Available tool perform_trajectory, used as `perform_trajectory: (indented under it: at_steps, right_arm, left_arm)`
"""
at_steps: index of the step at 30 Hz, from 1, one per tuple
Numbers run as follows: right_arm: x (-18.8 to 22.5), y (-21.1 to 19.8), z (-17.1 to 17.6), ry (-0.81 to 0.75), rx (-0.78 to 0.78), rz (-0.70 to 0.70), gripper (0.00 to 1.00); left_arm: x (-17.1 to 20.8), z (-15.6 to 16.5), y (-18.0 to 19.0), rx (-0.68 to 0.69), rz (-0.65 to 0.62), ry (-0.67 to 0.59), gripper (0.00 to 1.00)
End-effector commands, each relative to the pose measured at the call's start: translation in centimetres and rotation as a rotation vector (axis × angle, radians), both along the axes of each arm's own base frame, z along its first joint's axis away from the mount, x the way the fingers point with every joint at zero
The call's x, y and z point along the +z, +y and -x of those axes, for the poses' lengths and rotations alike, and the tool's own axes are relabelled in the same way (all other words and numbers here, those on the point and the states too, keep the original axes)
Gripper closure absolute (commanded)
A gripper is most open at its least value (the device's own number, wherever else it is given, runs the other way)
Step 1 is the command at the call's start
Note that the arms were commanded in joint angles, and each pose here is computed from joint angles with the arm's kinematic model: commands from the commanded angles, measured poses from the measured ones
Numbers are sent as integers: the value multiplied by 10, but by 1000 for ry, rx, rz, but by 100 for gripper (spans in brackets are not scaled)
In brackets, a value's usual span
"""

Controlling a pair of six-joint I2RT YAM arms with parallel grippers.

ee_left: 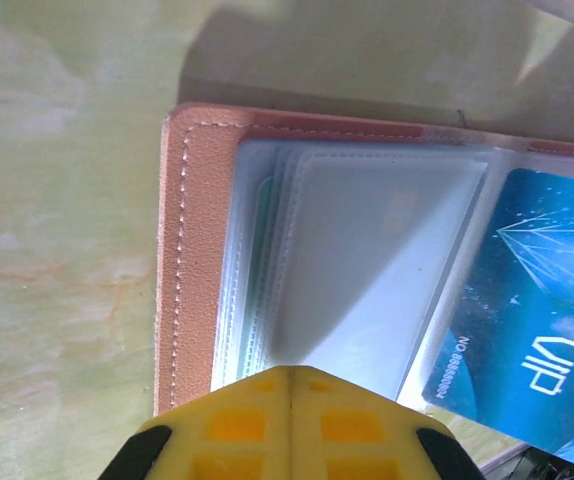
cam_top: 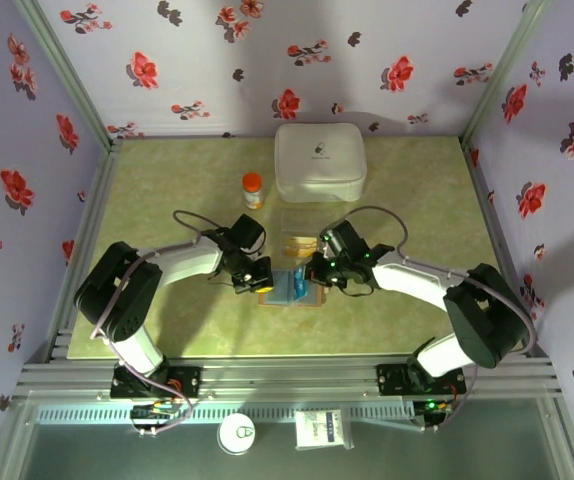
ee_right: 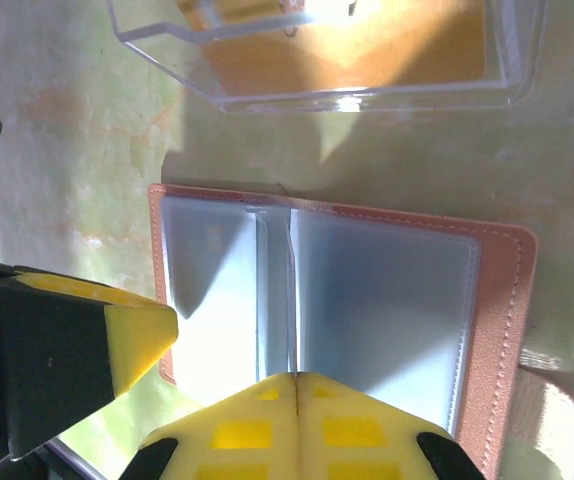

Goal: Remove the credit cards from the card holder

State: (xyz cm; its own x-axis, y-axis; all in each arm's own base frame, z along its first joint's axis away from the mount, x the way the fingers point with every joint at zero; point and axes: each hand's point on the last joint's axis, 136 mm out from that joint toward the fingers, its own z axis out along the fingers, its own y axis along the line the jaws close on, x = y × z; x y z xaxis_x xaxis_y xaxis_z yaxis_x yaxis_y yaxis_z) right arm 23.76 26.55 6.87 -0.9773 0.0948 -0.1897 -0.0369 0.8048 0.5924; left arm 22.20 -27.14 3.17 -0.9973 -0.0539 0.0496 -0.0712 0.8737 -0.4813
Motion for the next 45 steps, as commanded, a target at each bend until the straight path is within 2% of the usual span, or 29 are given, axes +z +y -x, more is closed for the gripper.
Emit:
perform_trajectory:
  at_steps: [1,12,20,24,32,45]
  right_arm:
    - [9,-14,-4,-61,79,111,100]
    - [41,-28,-22,-274,468,387,100]
    - [54,-22,-34,-408,866,486,100]
    - [62,-19,-43,-460,1016,518,100]
    - [72,-7,-77,-453,1143,465,100]
    - [59,2,-127,-404,1212,406,100]
  left_arm:
    - [12,-5,-1,-16,-3,-35,100]
    - [24,-10,9,20,8,-82,97]
    - [26,-7,24,51,11,-100,96]
    - [29,-8,28,63,15,-110,96]
    - [29,-11,34,80,13,-113,95]
    - [25,-16,47,104,-11,-108,95]
